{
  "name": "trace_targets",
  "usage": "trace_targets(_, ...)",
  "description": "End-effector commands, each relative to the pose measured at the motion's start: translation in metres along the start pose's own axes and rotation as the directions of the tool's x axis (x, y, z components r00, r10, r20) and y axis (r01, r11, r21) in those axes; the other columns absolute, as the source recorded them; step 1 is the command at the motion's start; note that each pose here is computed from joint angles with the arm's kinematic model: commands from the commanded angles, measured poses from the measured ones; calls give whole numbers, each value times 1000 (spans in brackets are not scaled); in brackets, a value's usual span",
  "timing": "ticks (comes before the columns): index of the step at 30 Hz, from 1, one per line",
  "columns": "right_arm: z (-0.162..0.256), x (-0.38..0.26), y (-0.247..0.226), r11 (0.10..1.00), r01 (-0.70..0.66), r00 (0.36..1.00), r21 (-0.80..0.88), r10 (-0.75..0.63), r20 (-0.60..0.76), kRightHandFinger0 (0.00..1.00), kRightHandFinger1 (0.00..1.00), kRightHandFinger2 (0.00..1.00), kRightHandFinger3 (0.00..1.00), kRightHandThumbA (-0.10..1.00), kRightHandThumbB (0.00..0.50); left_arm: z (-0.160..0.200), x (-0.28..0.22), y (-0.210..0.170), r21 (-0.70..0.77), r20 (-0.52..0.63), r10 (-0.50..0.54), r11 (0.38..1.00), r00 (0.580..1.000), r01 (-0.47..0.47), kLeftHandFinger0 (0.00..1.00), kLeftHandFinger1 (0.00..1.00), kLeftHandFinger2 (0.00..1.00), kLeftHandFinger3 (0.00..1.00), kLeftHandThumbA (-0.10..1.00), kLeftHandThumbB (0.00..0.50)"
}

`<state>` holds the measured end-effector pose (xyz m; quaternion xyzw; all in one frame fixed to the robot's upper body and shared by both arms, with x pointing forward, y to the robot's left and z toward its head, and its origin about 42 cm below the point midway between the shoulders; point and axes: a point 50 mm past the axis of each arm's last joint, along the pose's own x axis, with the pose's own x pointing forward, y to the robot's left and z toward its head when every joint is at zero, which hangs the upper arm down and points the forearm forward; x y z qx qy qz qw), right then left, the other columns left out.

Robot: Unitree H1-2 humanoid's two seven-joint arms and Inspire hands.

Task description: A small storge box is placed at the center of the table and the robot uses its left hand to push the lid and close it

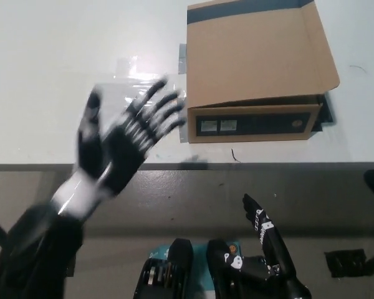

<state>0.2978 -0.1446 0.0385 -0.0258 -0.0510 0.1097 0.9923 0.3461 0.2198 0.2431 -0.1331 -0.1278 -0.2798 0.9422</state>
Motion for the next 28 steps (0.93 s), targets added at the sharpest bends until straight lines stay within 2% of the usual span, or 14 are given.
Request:
trace_targets(1, 20, 14, -2, 1000, -21, 994, -8, 22, 111, 1000, 1000, 1000, 1000, 1000, 315, 1, -62, -1, 545, 87, 1, 837, 996, -48, 1000, 1000, 1000, 1000, 1000, 301)
trace_targets(3, 20, 15, -1, 1000, -17, 994, 5, 16, 112, 1000, 1000, 1000, 1000, 1000, 313, -18, -68, 8, 536, 49, 54, 841, 997, -72, 1000, 1000, 1000, 1000, 1000, 296)
trace_targets(5, 20, 15, -2, 1000, -3, 994, 8, 2, 111, 1000, 1000, 1000, 1000, 1000, 328, -36, -75, 17, 478, 2, 103, 874, 995, -92, 1000, 1000, 1000, 1000, 1000, 268)
trace_targets(6, 20, 16, -2, 1000, 4, 994, 3, -4, 113, 1000, 1000, 1000, 1000, 1000, 337, -42, -78, 20, 467, -12, 121, 878, 993, -101, 1000, 1000, 1000, 1000, 1000, 267)
trace_targets(7, 21, 17, -3, 1000, 15, 993, -3, -14, 116, 1000, 1000, 1000, 1000, 1000, 339, -48, -81, 23, 461, -17, 137, 880, 990, -114, 1000, 1000, 1000, 1000, 1000, 243)
trace_targets(9, 22, 18, -4, 1000, 26, 992, 0, -26, 121, 1000, 1000, 1000, 1000, 1000, 332, -55, -84, 29, 469, -25, 159, 874, 987, -129, 1000, 1000, 1000, 1000, 1000, 254)
trace_targets(13, 22, 21, -3, 999, 44, 992, 3, -44, 119, 1000, 1000, 1000, 1000, 1000, 347, -66, -90, 44, 552, -44, 205, 821, 978, -147, 1000, 1000, 1000, 1000, 1000, 266)
trace_targets(16, 23, 20, -3, 999, 42, 991, 2, -42, 124, 1000, 1000, 1000, 1000, 1000, 338, -75, -91, 54, 688, -41, 209, 715, 977, -124, 1000, 1000, 1000, 1000, 1000, 277)
trace_targets(17, 24, 20, -3, 999, 42, 991, -2, -41, 125, 1000, 1000, 1000, 1000, 1000, 340, -76, -92, 56, 696, -48, 209, 708, 977, -118, 1000, 1000, 1000, 1000, 1000, 286)
trace_targets(19, 25, 22, -2, 999, 38, 991, -7, -37, 130, 1000, 1000, 1000, 1000, 1000, 341, -79, -92, 62, 724, -64, 206, 683, 976, -97, 1000, 1000, 1000, 1000, 1000, 278)
trace_targets(20, 25, 23, -1, 999, 41, 991, -5, -40, 131, 1000, 1000, 1000, 1000, 1000, 349, -80, -91, 65, 750, -78, 203, 657, 976, -77, 1000, 1000, 1000, 1000, 1000, 256)
trace_targets(24, 28, 25, -1, 999, 37, 990, -5, -36, 139, 1000, 1000, 1000, 1000, 1000, 346, -89, -90, 72, 771, -97, 210, 635, 973, -60, 1000, 1000, 1000, 1000, 1000, 243)
trace_targets(28, 26, 24, -1, 999, 37, 991, 1, -37, 131, 1000, 1000, 1000, 1000, 1000, 346, -97, -90, 74, 767, -121, 216, 640, 969, -47, 1000, 1000, 1000, 1000, 1000, 224)
